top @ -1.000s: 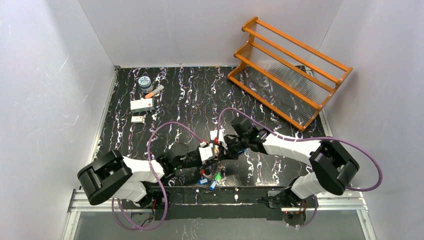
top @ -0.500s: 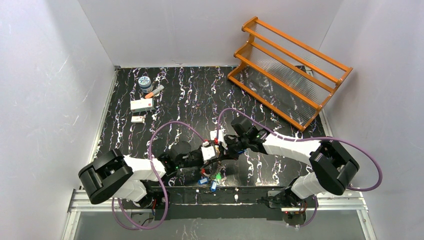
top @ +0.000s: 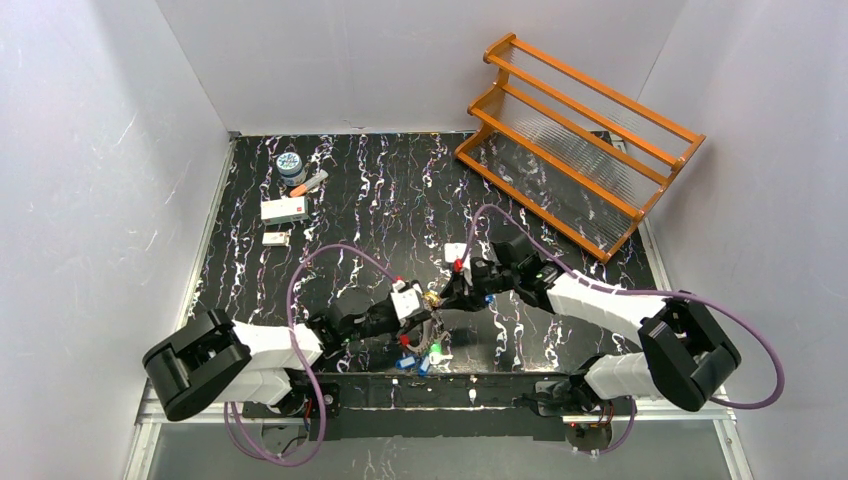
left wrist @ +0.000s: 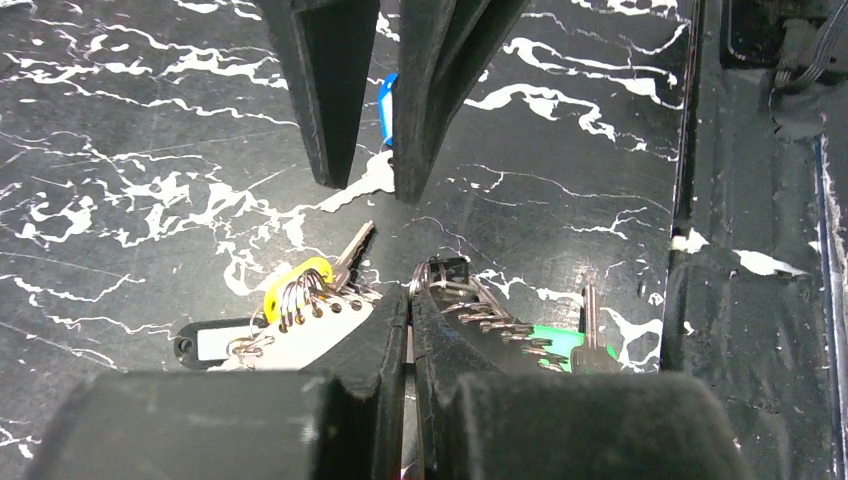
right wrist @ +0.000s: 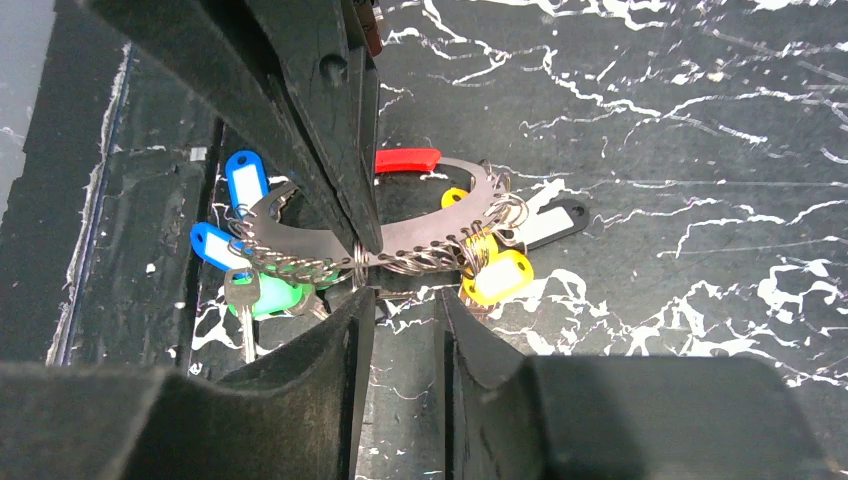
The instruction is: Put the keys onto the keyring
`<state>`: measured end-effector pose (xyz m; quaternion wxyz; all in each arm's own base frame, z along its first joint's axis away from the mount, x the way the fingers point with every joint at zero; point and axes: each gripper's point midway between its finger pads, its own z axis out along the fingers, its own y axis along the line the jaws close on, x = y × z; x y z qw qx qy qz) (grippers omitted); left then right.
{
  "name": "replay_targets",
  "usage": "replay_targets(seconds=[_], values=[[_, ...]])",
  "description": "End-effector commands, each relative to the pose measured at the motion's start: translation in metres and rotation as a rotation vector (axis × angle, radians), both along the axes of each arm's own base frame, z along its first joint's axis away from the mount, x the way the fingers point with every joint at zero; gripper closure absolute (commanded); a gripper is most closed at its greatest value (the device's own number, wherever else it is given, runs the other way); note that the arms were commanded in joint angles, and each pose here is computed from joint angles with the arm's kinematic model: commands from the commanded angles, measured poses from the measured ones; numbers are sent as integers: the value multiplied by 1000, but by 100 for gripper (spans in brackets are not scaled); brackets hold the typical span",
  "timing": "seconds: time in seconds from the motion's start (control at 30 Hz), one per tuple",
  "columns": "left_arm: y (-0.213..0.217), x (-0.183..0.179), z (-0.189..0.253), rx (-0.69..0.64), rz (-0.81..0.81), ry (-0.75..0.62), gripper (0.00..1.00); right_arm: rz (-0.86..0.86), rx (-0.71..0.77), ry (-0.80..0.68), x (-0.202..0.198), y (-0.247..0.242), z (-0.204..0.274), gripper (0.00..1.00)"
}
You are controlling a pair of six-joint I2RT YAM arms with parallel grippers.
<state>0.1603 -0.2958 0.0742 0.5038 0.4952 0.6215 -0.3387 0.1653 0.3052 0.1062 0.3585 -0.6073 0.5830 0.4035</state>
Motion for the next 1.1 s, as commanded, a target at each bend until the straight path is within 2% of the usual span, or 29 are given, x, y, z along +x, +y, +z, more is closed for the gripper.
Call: replay_targets(seconds=[0.0, 0.33, 0.63, 1.07], values=[[0, 3, 35, -139, 41, -57, 100, 53, 146, -16, -5, 3, 27, 62], [10, -5, 66, -267, 36, -141, 100, 122, 214, 20, -18, 0, 35, 59], [8, -4, 66, -268, 37, -132, 100, 114, 183, 101, -18, 4, 24, 58], [8, -5, 63, -263, 35, -124, 100, 119, 183, 100, -20, 16, 25, 63]])
